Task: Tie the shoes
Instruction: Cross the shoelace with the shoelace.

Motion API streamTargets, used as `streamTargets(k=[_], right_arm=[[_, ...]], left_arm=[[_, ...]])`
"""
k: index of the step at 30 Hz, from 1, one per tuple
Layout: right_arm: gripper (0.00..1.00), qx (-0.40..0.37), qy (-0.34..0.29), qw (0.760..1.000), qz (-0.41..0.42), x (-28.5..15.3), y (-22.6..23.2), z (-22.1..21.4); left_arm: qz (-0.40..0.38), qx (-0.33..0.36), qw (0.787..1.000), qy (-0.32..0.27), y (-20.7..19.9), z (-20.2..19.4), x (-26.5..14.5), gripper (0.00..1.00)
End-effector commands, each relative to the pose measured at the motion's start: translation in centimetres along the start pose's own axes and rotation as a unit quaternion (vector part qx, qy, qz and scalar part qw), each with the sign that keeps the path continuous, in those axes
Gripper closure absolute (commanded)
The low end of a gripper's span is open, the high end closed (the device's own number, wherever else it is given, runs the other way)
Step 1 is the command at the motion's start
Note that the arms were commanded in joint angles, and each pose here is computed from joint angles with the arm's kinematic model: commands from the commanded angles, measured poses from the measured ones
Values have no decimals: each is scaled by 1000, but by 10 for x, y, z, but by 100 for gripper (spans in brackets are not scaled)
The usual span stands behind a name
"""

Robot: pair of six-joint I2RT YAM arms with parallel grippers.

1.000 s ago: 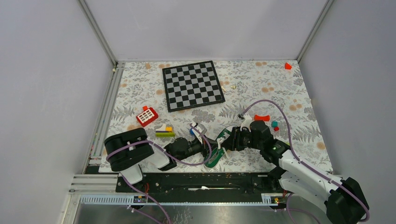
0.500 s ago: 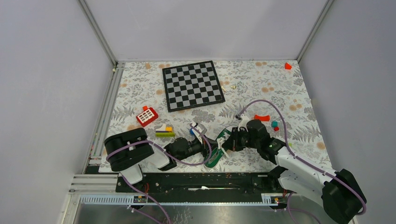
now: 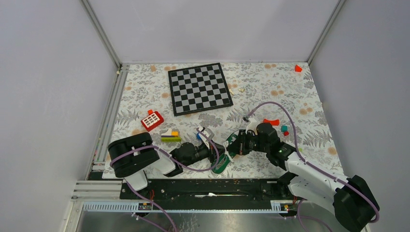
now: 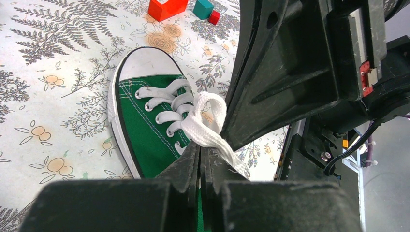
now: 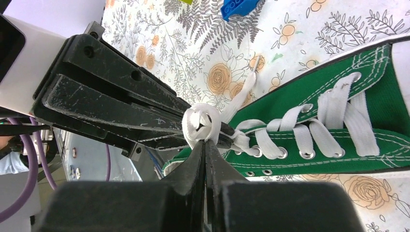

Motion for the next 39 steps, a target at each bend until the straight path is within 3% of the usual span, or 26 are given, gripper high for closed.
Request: streamTargets(k=[1, 9, 22, 39], right_arm=[[100, -7, -15, 999, 33, 4, 8, 10], [100, 0, 1, 999, 34, 9, 3, 3], [66, -9, -8, 1000, 11, -7, 6, 3], [62, -14, -18, 1000, 7, -12, 8, 4]], left_arm=[[-27, 2, 999, -31, -10, 15, 5, 100], [-23, 3, 999, -31, -10, 16, 3, 100], [-10, 4, 999, -34, -7, 17, 6, 100], [-15, 3, 999, -33, -9, 18, 10, 100]])
Point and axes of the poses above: each gripper's point midway between its finger pads, its own x axis out along the fingers, its own y axis along the line the jaws close on, z = x × y, the point moved 7 cm from there along -x, back along the fingers, and after that the axes turned 2 degrees about -x, right-handed, at the moved point
